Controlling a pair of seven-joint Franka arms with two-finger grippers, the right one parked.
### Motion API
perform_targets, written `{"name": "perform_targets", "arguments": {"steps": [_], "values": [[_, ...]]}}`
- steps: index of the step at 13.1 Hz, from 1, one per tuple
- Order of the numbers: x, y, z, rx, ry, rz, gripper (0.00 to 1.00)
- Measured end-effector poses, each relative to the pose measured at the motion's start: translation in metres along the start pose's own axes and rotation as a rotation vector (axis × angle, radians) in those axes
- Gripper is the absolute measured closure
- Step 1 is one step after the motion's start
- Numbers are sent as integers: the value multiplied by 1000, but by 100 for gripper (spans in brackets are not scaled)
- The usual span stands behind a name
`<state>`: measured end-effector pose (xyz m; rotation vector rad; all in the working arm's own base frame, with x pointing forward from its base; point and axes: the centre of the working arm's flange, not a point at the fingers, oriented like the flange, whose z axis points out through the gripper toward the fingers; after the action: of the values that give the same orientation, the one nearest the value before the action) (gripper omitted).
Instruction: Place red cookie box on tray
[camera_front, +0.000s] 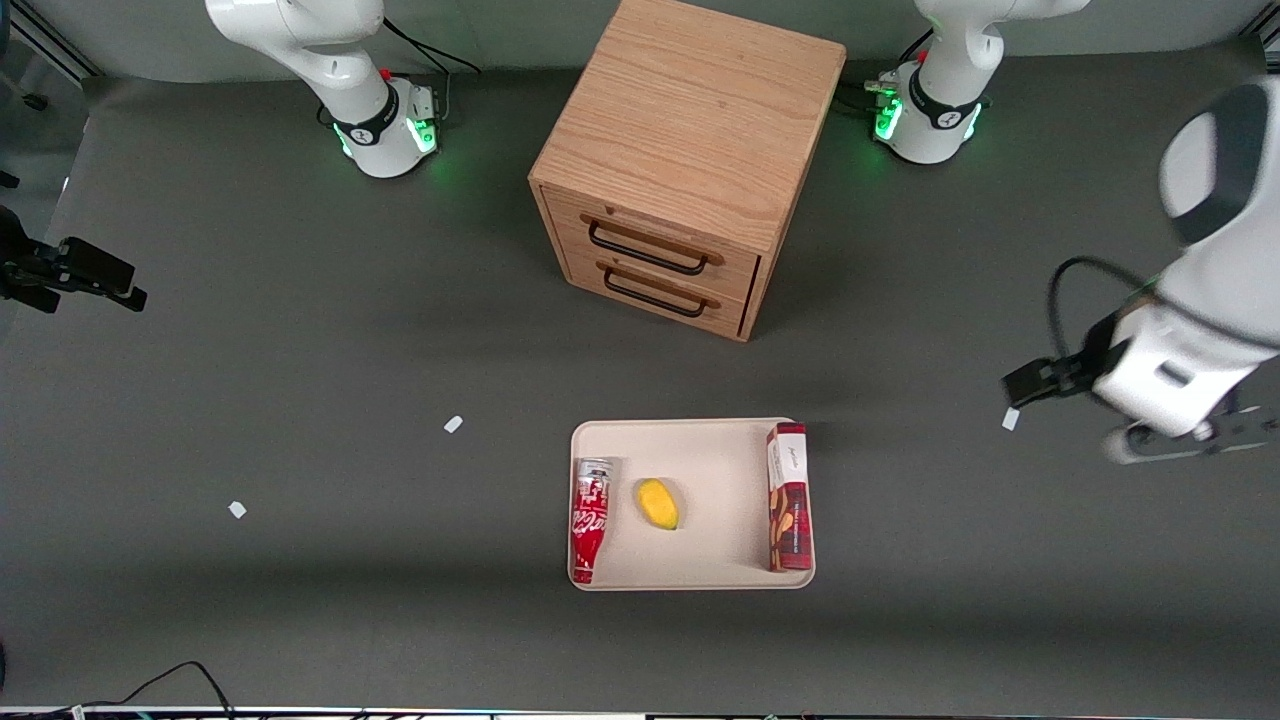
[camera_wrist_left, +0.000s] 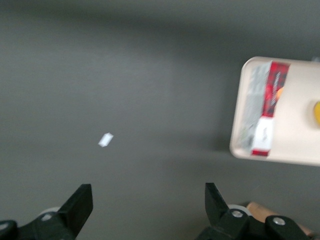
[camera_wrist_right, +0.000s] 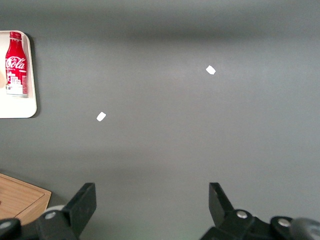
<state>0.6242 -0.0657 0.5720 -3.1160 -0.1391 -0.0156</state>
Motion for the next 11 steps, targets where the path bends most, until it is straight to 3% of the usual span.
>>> {"name": "perform_targets", "arguments": {"steps": [2, 5, 7, 11], "values": [[-30, -35, -28, 16, 9, 41, 0], [-83, -55, -64, 21, -13, 57, 0], [-110, -57, -85, -1, -22, 55, 0], [-124, -61, -91, -19, -28, 63, 0]]}}
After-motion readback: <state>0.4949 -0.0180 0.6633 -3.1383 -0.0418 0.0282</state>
